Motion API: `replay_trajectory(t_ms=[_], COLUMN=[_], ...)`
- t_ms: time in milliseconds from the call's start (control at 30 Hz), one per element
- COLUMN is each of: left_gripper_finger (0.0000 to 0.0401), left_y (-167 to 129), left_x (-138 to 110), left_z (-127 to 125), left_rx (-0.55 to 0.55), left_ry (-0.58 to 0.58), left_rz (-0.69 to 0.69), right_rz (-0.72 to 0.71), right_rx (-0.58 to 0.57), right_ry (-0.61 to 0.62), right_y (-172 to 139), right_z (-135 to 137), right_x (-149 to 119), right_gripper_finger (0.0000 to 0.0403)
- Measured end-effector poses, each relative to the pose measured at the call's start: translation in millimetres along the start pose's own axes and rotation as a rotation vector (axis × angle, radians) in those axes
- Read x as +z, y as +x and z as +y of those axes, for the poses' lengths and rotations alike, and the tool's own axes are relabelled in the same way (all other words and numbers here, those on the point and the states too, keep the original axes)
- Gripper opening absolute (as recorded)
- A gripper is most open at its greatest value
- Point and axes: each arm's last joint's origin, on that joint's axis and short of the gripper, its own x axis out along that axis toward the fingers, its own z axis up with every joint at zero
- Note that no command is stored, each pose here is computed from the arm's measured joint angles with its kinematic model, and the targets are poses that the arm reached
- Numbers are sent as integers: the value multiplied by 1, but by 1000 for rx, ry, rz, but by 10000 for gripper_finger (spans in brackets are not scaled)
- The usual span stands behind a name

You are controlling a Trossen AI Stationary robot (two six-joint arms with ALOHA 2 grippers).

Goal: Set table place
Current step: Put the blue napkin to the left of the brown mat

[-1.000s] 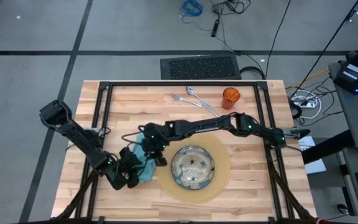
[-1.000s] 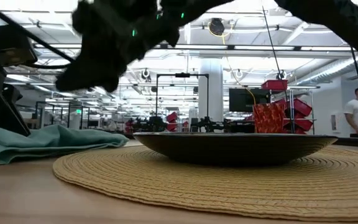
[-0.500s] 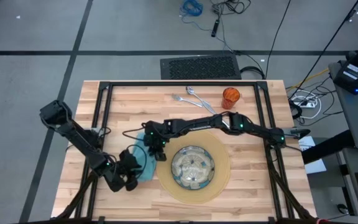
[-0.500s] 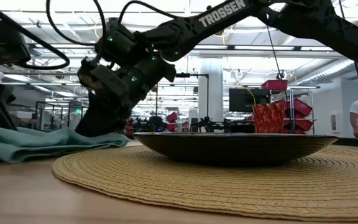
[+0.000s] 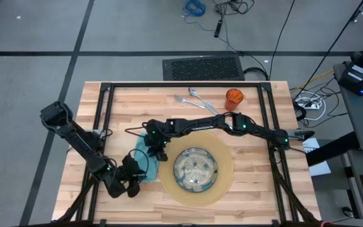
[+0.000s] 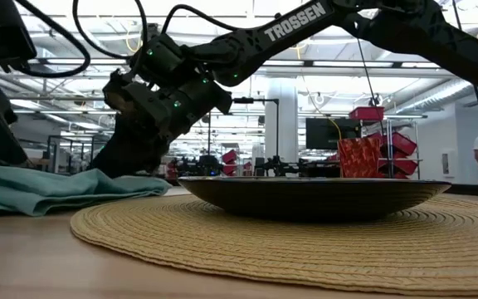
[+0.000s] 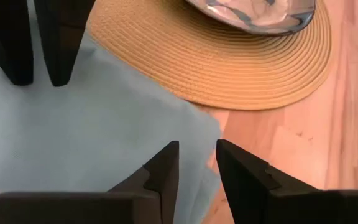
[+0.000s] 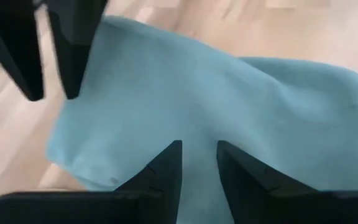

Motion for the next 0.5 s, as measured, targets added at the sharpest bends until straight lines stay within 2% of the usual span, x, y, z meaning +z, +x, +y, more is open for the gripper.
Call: replay_trajectory(t_ms=[67, 200, 367, 500], left_gripper_finger=[96, 96, 95, 96], left_y=[2, 6, 4, 4], left_x=[0, -1, -4, -4], left_z=[-1, -2, 7, 8], left_rx=[9, 65, 170, 171], left_ry=[1, 30, 22, 21], left_rz=[3, 24, 84, 88], right_rz=[-1, 19, 49, 61], right_rx=[14, -29, -38, -46], right_ry=[-5, 5, 30, 40], right_y=[0, 1, -7, -15], right_z=[1, 0, -3, -6], right_x=[0, -2, -2, 1], right_gripper_finger=[93, 93, 93, 93])
